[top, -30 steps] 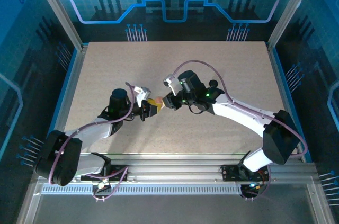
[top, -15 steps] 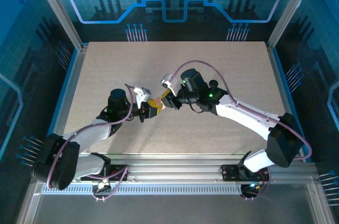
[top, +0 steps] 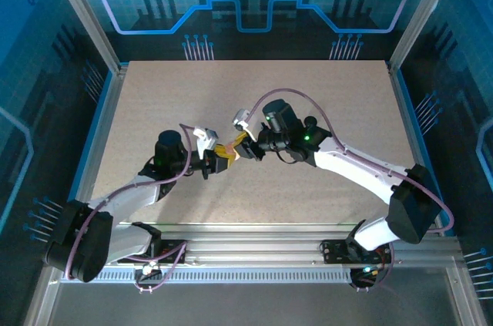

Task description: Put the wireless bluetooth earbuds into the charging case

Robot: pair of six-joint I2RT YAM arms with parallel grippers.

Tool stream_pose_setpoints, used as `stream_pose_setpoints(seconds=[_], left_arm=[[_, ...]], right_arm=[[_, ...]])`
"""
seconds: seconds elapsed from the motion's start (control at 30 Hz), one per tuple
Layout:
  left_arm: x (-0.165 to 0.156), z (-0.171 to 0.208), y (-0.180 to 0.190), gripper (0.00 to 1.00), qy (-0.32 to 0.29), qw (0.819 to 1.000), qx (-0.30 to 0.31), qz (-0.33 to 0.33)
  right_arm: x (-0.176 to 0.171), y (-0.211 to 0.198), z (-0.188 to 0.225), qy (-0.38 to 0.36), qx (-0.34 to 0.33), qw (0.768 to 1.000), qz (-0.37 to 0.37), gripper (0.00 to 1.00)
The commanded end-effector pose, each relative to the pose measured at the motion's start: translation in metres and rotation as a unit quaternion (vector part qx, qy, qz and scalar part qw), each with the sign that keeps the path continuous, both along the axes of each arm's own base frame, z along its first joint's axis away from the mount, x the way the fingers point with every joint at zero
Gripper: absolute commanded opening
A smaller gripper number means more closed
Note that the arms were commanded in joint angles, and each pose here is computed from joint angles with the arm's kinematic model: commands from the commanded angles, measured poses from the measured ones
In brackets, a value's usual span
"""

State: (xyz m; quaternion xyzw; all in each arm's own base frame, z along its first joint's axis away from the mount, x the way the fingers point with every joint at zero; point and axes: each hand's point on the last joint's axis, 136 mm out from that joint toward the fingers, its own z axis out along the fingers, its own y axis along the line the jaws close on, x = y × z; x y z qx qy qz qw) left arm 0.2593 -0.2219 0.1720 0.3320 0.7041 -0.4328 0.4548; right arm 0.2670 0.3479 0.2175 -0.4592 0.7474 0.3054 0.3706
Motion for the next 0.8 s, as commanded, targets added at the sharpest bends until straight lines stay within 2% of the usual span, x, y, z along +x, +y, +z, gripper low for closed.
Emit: stream_pose_setpoints(seconds=[0.0, 0.47, 0.77], left_arm=[[-0.011, 0.003, -0.004, 0.23, -0.017, 1.000, 0.000, -0.025], [-0.016, 0.010, -0.003, 0.23, -0.031, 0.999, -0.003, -0.030], [-0.019, 0.015, -0.003, 0.23, -0.041, 0.999, -0.007, -0.034]], right_arm=[[0.002, 0.004, 0.009, -0.004, 0.012, 1.000, 0.019, 0.23], [0.003, 0.005, 0.002, 0.002, -0.006, 1.000, 0.027, 0.23], [-0.005, 0.003, -0.003, -0.001, -0.027, 0.998, 0.056, 0.23]])
